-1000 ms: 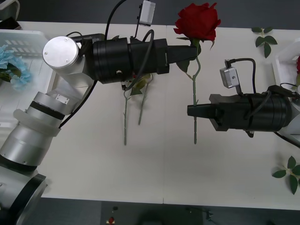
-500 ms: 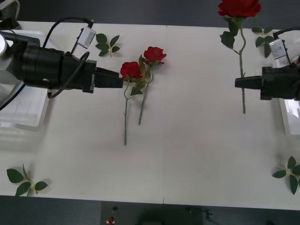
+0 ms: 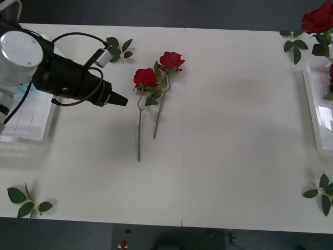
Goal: Put the red flowers into the right box and the blue flowers into the left box
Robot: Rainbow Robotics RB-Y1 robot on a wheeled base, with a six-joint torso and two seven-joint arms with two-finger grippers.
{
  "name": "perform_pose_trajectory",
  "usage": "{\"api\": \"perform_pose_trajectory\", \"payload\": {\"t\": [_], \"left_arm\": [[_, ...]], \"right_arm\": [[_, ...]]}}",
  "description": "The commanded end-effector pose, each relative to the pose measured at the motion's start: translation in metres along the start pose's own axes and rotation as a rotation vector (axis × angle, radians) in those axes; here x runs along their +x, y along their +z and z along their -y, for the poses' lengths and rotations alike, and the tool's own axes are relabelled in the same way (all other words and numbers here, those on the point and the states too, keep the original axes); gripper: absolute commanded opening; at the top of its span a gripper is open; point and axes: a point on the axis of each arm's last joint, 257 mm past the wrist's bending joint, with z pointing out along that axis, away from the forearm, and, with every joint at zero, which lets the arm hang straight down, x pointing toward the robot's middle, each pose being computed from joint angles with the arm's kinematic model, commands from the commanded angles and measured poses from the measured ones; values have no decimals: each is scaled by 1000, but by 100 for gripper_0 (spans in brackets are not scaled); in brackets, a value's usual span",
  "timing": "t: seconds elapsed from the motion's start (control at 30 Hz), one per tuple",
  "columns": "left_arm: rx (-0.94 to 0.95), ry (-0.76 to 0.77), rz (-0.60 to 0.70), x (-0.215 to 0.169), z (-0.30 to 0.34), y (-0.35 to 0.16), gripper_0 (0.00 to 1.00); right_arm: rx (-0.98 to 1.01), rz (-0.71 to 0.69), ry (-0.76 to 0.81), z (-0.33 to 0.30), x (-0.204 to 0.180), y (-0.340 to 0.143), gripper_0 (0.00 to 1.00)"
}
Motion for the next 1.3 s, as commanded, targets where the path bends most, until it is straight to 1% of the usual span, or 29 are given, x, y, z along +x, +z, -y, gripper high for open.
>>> {"api": "perform_pose_trajectory", "payload": {"t": [0.03, 0.27, 0.4, 0.63, 0.8, 0.83, 0.87, 0.9, 0.93, 0.97, 1.0, 1.1, 1.13, 1.17, 1.2, 1.23, 1.3], "left_arm": [[-73, -6, 47, -36, 19, 31, 100], [-236, 7, 43, -39, 27, 87, 100], [-305, 26, 23, -32, 26, 100, 100], [-363, 61, -18, -17, 20, 111, 100], [-376, 56, -10, -11, 11, 119, 100], [-381, 56, -11, -10, 9, 119, 100], [-385, 56, -12, -10, 7, 118, 100], [-388, 55, -8, -11, 6, 118, 100], [-393, 51, -5, -12, 4, 117, 100], [-398, 42, -5, -12, 1, 114, 100], [-406, 32, 2, -12, -4, 111, 100], [-423, 16, 4, -9, -14, 105, 100], [-433, 16, 2, -8, -19, 102, 98], [-434, 15, 1, -7, -20, 102, 93], [-442, 16, -3, -4, -24, 100, 83], [-448, 16, -2, -3, -27, 99, 76], [-454, 15, 10, -2, -31, 97, 72]], "right_arm": [[207, 1, 13, 70, -10, -48, 0], [424, -53, 51, 135, 16, -79, 0], [488, -89, 62, 153, 28, -92, 0], [494, -90, 70, 156, 29, -96, 0], [492, -89, 71, 155, 29, -95, 0], [491, -89, 70, 155, 29, -94, 5], [491, -88, 72, 155, 29, -95, 31], [490, -85, 71, 154, 27, -94, 45], [487, -85, 74, 154, 28, -94, 70], [486, -83, 76, 154, 28, -94, 88], [483, -80, 77, 153, 27, -93, 100], [479, -78, 75, 151, 25, -92, 100], [480, -79, 75, 151, 26, -93, 100], [478, -77, 75, 151, 25, -92, 100], [477, -77, 74, 151, 25, -92, 100], [477, -79, 74, 151, 26, -92, 100], [474, -77, 69, 149, 24, -91, 100]]}}
